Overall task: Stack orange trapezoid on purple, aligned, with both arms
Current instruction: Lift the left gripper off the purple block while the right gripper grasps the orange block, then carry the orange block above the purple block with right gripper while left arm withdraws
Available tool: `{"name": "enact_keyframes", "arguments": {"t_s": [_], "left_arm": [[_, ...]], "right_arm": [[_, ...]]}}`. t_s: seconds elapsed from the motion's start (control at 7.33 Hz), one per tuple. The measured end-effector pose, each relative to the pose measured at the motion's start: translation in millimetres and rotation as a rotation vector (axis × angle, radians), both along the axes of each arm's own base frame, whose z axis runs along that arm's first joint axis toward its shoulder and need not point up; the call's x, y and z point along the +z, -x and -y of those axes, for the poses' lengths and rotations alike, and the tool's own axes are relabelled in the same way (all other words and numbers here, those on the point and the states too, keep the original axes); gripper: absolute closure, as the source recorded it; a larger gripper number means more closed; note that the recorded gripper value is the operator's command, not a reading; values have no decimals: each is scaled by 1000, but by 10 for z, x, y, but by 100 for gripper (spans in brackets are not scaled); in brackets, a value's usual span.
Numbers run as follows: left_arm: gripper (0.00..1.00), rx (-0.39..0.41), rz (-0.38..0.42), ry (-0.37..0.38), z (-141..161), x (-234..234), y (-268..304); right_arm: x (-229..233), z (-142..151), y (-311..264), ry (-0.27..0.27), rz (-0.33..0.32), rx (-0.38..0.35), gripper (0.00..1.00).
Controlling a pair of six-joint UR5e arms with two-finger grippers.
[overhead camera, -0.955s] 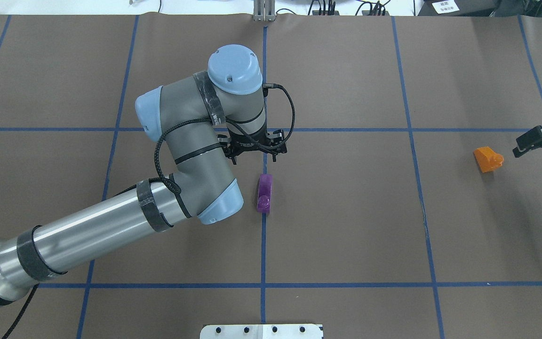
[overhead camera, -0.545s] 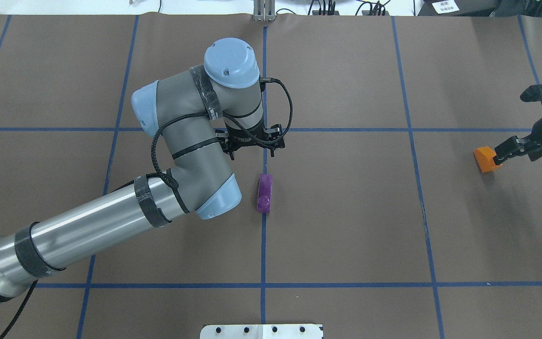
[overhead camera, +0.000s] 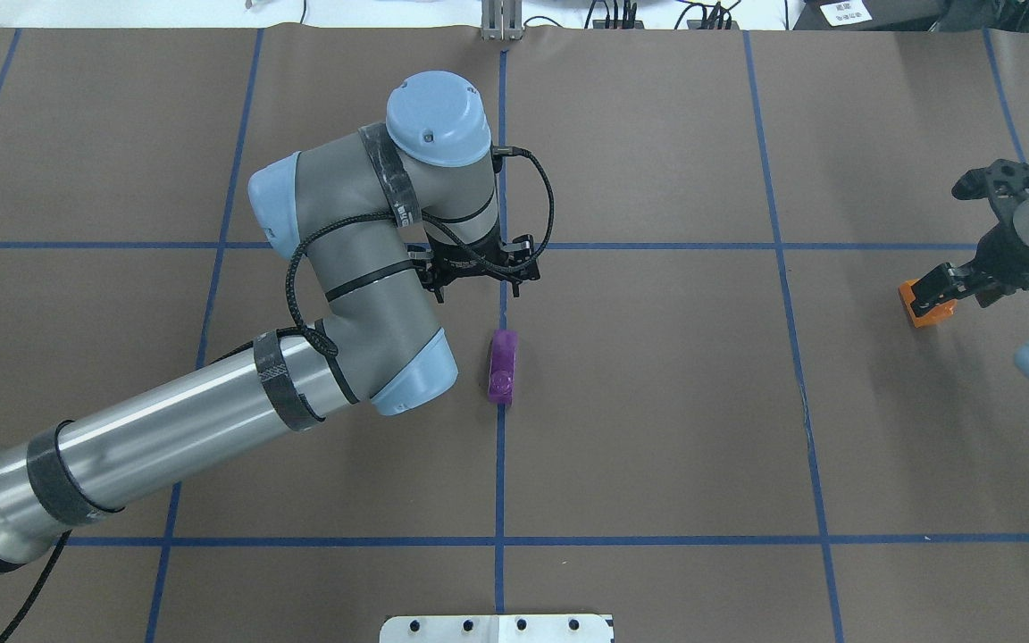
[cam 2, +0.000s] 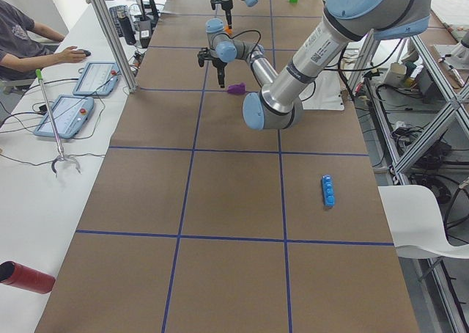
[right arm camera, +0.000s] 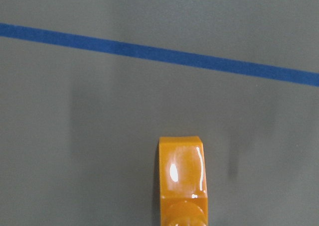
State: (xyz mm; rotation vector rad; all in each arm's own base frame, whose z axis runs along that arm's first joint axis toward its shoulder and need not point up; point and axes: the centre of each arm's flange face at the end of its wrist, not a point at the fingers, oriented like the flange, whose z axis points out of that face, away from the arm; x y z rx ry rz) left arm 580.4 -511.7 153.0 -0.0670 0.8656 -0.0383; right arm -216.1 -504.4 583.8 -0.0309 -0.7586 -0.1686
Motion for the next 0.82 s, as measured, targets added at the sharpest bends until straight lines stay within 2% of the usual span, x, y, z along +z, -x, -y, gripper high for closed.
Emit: {"name": "enact_keyframes", "arguments": {"t_s": [0.14,0.27,0.41,0.55,0.68,0.82], "left_arm": [[0,0,0,0,-3,2,-4],[0,1,0,1,-6,3,-7],[0,1,0,1,-5,3,-8],[0,1,0,1,-6,4,-9],[0,1,0,1,-5,4,-8],[0,0,0,0,1,4,-2]], "right_arm": [[41,32,58,5,-5,-6,2],[86,69,103,4,-6,-9,20],[125,83,120,-2,-2,-11,49],[164,79,119,-3,0,-12,93],[203,73,118,1,-2,-12,100],[223,67,114,3,-2,-13,100]]}}
